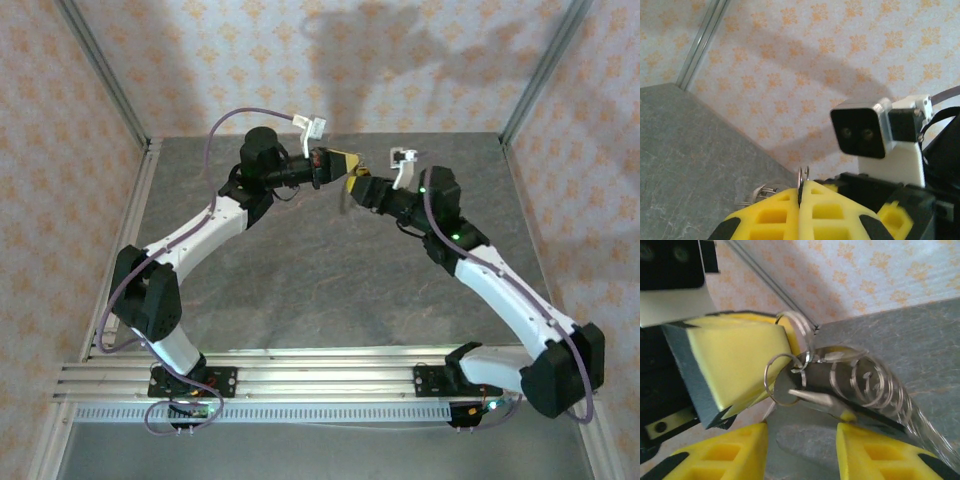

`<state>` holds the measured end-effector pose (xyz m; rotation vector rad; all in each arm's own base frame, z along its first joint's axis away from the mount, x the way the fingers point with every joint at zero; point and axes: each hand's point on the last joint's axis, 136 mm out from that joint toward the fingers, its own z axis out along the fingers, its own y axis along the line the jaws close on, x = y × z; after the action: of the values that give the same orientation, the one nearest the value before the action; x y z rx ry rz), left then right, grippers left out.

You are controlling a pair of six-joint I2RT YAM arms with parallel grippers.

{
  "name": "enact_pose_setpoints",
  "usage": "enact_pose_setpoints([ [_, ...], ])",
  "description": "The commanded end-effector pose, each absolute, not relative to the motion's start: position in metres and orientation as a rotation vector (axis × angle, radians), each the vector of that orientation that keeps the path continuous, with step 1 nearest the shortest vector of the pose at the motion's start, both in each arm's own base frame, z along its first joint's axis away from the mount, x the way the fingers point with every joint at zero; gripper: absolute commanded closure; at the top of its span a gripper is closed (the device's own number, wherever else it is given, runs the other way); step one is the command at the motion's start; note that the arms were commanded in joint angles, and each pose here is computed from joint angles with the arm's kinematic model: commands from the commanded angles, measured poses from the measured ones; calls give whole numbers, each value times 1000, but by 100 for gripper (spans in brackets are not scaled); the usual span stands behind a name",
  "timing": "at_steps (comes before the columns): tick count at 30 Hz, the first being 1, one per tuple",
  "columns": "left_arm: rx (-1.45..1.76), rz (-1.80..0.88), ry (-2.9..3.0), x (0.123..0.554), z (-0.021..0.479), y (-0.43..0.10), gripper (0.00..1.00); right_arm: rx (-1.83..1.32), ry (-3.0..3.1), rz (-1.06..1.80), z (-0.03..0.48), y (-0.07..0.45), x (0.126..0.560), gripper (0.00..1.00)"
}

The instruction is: Put the keys on the keyring

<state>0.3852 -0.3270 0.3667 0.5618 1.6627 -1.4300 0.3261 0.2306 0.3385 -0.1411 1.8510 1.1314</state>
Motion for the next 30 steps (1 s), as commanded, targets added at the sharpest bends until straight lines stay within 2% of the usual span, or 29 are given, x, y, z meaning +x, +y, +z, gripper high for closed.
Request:
enact_pose_setpoints([
  [1,600,-1422,1575,383,387,-329,100,-92,1732,1121,375,193,315,58],
  [7,605,-1441,1556,380,393,-330,100,15,1637,1149,397,167,321,58],
  [12,607,-1451,1546,376,394,-328,100,68,1588,1233,401,173,342,60],
  [16,611,-1461,1537,373,397,-329,100,66,1530,1333,407,183,354,69],
  [25,603,-1482,1513,373,402,-331,100,53,1477,1454,407,201,355,70],
  [30,599,-1486,1510,374,403,-332,100,47,1477,1487,399,214,353,74],
])
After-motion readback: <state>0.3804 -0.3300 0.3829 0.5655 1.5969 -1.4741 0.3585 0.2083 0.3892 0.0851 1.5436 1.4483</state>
